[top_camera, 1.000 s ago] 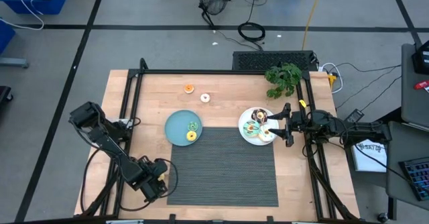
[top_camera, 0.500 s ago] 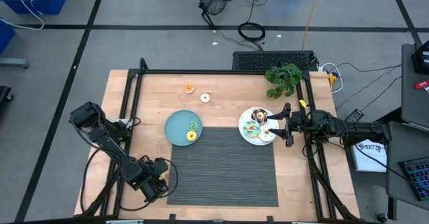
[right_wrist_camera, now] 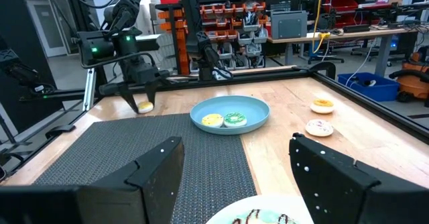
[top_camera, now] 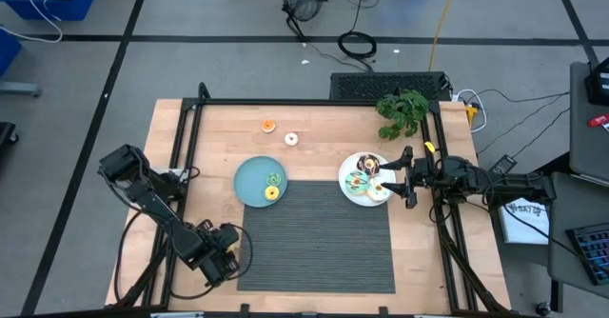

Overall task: Pick & Place donuts
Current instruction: Put the small yellow donut on the blue plate

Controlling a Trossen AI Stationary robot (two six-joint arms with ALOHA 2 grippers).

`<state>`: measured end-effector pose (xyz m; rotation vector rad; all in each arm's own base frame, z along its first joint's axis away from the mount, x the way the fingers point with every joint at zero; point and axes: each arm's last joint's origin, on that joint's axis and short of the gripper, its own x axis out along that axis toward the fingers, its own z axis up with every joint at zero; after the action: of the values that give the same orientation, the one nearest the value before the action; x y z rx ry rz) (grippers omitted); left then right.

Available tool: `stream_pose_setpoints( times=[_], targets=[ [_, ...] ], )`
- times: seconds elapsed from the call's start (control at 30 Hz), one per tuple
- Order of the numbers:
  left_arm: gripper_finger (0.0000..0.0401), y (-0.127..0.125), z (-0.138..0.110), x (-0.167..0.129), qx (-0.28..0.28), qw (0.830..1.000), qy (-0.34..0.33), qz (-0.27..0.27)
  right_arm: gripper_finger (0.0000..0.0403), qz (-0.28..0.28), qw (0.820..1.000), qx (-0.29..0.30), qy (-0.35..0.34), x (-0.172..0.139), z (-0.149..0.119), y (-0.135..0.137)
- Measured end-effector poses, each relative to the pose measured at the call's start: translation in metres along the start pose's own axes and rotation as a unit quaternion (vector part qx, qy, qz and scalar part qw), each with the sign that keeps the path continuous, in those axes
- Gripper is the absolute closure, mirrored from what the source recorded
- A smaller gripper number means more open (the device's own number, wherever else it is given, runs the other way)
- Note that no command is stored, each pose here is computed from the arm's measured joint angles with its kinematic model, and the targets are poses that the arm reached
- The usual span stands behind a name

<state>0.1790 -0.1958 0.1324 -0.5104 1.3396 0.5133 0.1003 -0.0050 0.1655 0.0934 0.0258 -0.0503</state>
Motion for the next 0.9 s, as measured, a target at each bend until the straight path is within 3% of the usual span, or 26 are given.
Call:
stream_pose_setpoints(
  times=[0.17, 0.37, 0.6, 0.77, 0.9],
  targets=[
    [0.024, 0.001, 0.005, -0.002, -0.001, 1.0, -0.011, -0.001, 0.0151, 0.0, 1.0, 0.0, 0.0, 0.0, 0.0, 0.0],
    [0.0272, 0.006, 0.026, -0.015, 0.032, 0.999, -0.024, -0.023, 0.0151, 0.0, 1.0, 0.0, 0.0, 0.0, 0.0, 0.0],
    [0.0281, 0.018, 0.061, -0.03, 0.06, 0.994, -0.083, -0.026, 0.0151, 0.0, 1.0, 0.0, 0.0, 0.0, 0.0, 0.0],
    [0.0281, 0.032, 0.093, -0.036, 0.059, 0.985, -0.16, 0.011, 0.0151, 0.0, 1.0, 0.0, 0.0, 0.0, 0.0, 0.0],
    [0.0281, 0.047, 0.119, -0.034, 0.034, 0.983, -0.174, 0.041, 0.0151, 0.0, 1.0, 0.0, 0.0, 0.0, 0.0, 0.0]
  ],
)
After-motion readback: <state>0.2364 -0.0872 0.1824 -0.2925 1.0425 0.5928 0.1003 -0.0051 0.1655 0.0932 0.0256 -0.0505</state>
